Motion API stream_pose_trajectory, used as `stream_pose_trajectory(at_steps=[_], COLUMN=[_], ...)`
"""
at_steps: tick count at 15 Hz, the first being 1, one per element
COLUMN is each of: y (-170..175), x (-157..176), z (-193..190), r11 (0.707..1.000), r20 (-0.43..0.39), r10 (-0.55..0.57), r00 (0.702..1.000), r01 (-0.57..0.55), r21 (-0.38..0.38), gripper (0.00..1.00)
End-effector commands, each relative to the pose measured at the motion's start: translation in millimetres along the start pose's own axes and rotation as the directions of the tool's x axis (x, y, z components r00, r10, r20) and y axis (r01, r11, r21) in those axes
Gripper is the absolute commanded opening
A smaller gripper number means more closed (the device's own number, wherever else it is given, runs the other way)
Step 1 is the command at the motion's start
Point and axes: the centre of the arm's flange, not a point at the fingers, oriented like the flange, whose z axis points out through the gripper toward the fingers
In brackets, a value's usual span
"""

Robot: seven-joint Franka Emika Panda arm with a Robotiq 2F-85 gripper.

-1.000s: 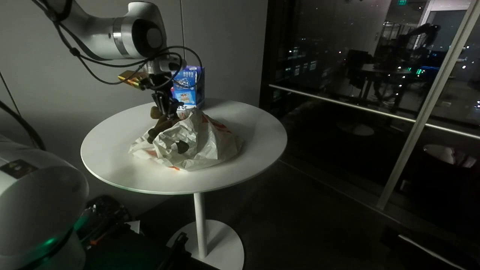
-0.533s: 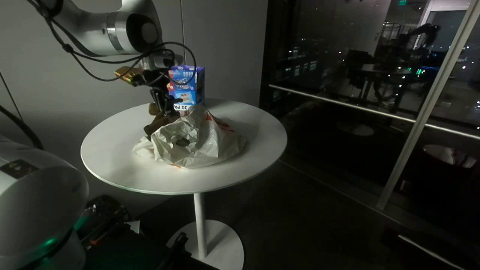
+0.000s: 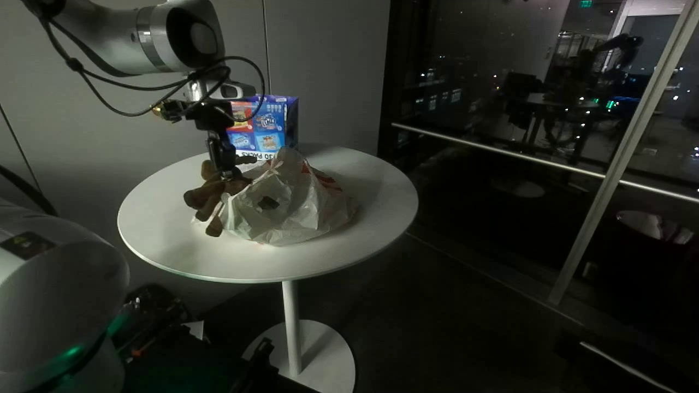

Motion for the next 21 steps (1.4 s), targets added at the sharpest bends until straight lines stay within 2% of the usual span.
stream_pose_trajectory(at_steps=[1,8,12,16,19,21], y=[2.6,-25.7,-41.2,-49.3,-54.2,-60.6], x=[-3.6,54.1,97.4,135.1,154.8,162.1], z=[-5.9,3.7,0.2,7.0,28.8,47.4], r11=[0.998,0.999,0.992,0.971,0.948,0.949], r20=[0.01,0.045,0.055,0.045,0.017,0.026], r10=[0.057,0.049,0.119,0.177,0.149,0.093], r00=[0.998,0.998,0.991,0.983,0.989,0.995], r01=[-0.056,-0.048,-0.116,-0.167,-0.139,-0.081], r21=[-0.017,-0.025,-0.057,-0.17,-0.286,-0.305], gripper=[0.09,0.09,0.09,0.09,0.09,0.09])
